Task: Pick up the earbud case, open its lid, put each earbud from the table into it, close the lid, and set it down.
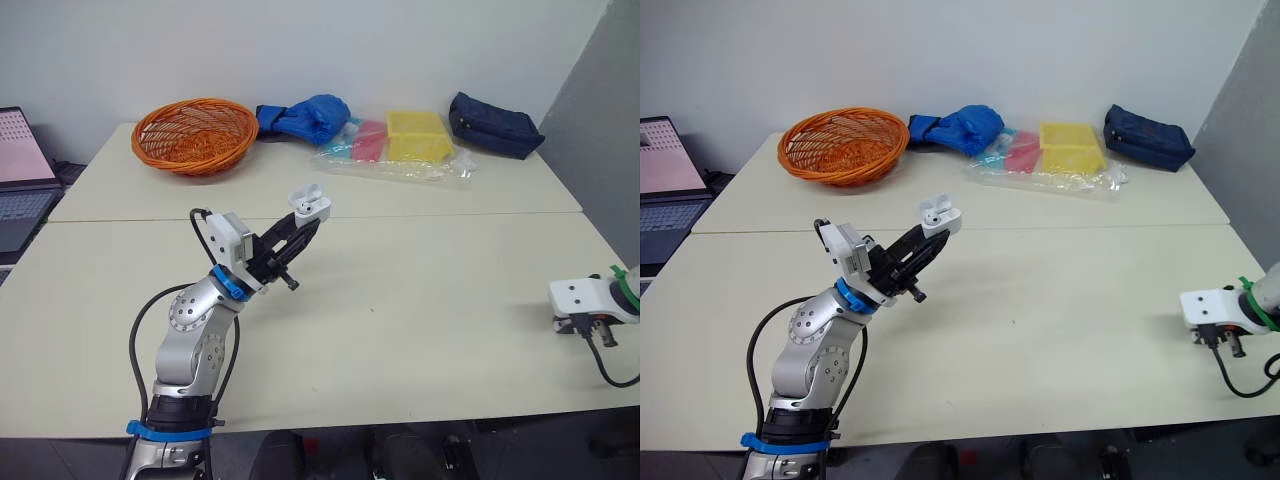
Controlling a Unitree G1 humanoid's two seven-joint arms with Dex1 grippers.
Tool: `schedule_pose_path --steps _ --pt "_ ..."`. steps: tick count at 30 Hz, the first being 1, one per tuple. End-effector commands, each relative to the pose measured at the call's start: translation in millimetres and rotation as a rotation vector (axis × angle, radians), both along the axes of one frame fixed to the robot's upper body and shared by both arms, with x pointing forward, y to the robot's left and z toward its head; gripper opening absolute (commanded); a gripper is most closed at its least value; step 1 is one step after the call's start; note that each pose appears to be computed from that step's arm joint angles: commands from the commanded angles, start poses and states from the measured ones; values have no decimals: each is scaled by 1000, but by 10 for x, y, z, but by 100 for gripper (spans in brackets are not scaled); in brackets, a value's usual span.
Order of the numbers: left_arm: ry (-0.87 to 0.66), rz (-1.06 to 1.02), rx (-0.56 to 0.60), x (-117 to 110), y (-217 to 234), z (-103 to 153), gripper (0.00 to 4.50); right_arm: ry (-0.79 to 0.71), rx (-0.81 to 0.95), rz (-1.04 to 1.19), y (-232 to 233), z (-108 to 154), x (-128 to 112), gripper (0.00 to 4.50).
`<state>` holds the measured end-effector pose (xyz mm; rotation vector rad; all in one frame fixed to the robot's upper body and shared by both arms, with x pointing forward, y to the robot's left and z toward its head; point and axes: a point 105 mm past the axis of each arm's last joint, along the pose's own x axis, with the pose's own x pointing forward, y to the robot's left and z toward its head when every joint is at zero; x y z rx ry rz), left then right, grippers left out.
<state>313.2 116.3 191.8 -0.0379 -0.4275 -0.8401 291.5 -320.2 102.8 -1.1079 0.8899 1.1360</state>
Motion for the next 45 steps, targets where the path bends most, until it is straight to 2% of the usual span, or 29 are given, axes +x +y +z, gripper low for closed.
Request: schedule_pose_path --steps 1,3,4,6,8,10,14,19,32,45 --pt "-52 -7 -8 -8 5 113 76 -74 426 28 918 439 196 42" --pt "-53 -8 -8 1 1 115 76 -125 646 -33 1301 690 311 42" --pt "-52 -13 -10 2 -11 112 76 -208 919 -20 1762 1095 385 42" --pt "-49 -24 -15 -5 -32 106 76 -245 1247 -9 2240 1626 311 42" --pt "-44 -40 -22 -16 -53 101 76 -259 1384 -40 2425 1835 235 42" --pt "-43 -57 -27 -25 -79 105 76 -290 1459 -67 2569 1937 205 42" --pt "-44 -93 -18 -39 -124 108 76 -356 1482 -166 2726 1944 325 42" --pt "-58 -106 -12 -15 -134 164 76 -352 1451 -162 2816 1862 343 42" --pt "-70 -115 -20 -23 -173 213 76 -304 1380 -113 2923 1615 212 42" --pt "-71 -116 -21 -39 -174 227 76 -374 1315 -88 2900 1536 276 42"
